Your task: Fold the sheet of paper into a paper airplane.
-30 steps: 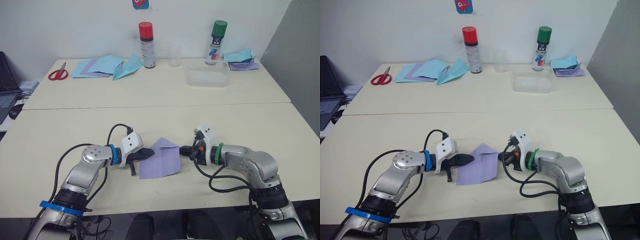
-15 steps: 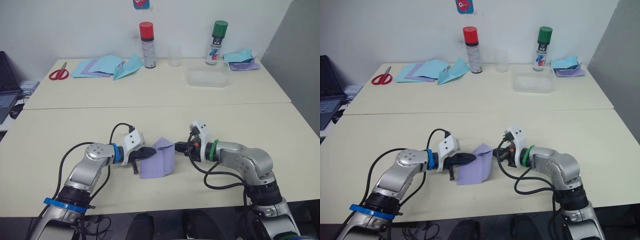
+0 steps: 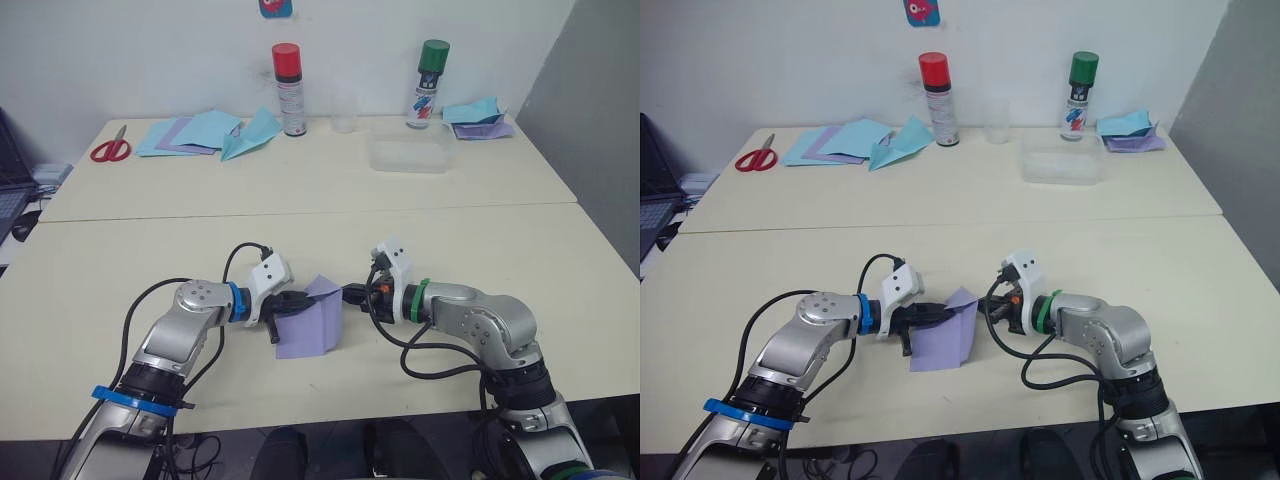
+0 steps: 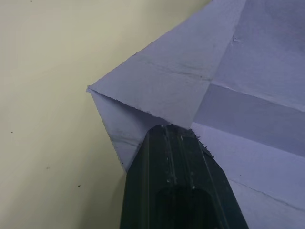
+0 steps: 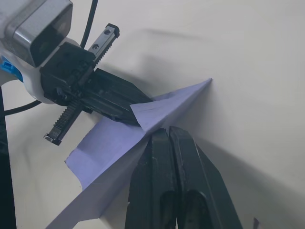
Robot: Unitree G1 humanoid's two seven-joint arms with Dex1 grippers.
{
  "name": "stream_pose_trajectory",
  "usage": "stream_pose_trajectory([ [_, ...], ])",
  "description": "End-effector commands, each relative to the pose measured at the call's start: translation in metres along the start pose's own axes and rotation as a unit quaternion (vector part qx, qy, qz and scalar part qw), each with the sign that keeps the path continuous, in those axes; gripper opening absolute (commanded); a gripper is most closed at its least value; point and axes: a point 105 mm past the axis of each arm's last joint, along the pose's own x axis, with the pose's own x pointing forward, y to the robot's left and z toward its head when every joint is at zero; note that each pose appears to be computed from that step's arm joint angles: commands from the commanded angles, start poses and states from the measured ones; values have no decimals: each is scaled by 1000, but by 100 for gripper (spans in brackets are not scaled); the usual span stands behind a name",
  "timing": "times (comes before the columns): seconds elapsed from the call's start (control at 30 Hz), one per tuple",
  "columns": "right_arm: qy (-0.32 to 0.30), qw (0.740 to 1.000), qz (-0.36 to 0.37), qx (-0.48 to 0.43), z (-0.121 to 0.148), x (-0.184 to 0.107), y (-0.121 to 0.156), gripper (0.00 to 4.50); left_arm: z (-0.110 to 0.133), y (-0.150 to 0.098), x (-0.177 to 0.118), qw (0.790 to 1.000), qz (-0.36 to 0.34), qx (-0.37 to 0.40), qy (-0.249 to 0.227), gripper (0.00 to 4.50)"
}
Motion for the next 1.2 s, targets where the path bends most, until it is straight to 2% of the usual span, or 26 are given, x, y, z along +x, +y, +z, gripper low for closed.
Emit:
stream_pose_trajectory([
  [0.03, -13, 1000, 3, -17, 9, 1, 3, 2, 5, 3, -13, 999, 11, -28, -21, 0],
  [0.17, -12, 1000, 4, -16, 8, 2, 3, 2, 9, 4, -18, 999, 12, -28, -22, 0],
  [0.3, -11, 1000, 3, -14, 6, 3, 2, 2, 22, 10, -23, 998, 26, -42, -44, 0],
  [0.67, -10, 1000, 1, -15, 6, 3, 1, 2, 35, 11, -15, 996, 29, -42, -74, 0],
  [0.93, -9, 1000, 3, -15, 5, 3, 4, 2, 29, -2, 0, 999, -4, -16, -50, 0],
  [1.2, -19, 1000, 19, -10, 9, 7, 15, 2, 23, -4, 8, 999, -13, -3, -34, 0],
])
